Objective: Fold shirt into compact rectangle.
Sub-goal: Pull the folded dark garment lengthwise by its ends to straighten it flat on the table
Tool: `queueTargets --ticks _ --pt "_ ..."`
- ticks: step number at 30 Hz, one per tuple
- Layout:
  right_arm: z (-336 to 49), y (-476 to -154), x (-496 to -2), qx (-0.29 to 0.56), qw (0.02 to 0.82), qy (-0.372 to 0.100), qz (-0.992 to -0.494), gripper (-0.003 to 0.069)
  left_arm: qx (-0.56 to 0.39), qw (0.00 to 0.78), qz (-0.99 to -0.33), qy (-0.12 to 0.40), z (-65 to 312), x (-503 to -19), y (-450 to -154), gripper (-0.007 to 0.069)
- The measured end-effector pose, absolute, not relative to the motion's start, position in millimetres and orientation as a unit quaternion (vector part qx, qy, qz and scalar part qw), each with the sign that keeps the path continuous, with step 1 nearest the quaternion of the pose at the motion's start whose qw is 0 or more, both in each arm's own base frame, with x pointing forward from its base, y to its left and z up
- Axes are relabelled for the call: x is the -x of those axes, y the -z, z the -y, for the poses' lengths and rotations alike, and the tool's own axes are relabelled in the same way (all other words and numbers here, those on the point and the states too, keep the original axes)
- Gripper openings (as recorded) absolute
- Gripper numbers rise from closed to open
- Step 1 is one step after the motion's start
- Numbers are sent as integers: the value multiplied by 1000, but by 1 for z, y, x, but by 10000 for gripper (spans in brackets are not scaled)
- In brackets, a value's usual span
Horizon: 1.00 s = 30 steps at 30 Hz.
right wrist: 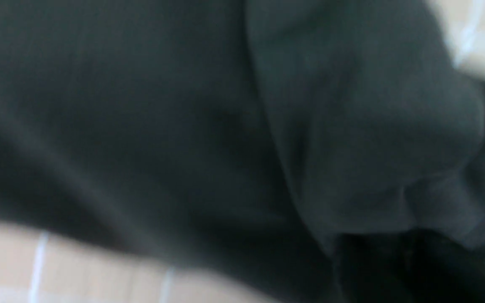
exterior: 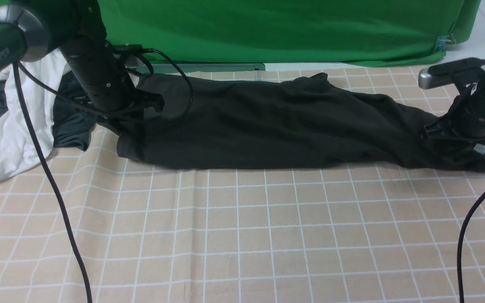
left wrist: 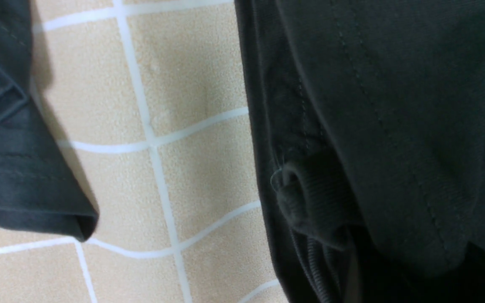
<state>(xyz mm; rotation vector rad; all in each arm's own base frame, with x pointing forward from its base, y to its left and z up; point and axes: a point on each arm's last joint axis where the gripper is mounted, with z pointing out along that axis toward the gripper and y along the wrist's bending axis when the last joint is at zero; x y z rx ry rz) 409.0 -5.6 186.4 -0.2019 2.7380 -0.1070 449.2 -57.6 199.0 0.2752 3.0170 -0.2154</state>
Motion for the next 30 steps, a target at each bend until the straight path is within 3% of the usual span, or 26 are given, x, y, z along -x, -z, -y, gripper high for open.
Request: queueTargets --ticks 1,3,14,17,21,22,23,24,26,30 --pt "7 -188 -412 66 209 43 -975 90 -90 52 -992 71 58 -449 -199 92" --pt "8 -190 -414 63 220 49 -972 58 -90 52 -992 71 58 -449 -199 92" --pt "55 -237 -439 1 299 95 -949 67 -90 52 -992 71 58 -449 -199 92" --pt "59 -242 -439 -3 295 98 -950 178 -90 52 -992 71 58 -449 -199 92" --pt "60 -249 -436 -19 265 98 -959 477 -90 52 -992 71 58 -449 -199 92" --pt "60 -250 -436 -22 263 98 -960 493 -90 52 -992 71 58 -449 -199 92" --pt "60 -253 -431 -34 231 96 -968 594 -90 52 -992 71 58 -449 -199 92" --pt "60 -253 -428 -39 210 93 -973 633 -90 52 -992 71 58 -449 -199 92" --pt "60 -250 -421 -50 169 87 -981 671 -90 52 -992 71 58 -449 -199 92" --pt "65 -232 -416 -69 122 71 -987 678 -90 52 -992 71 58 -449 -199 92"
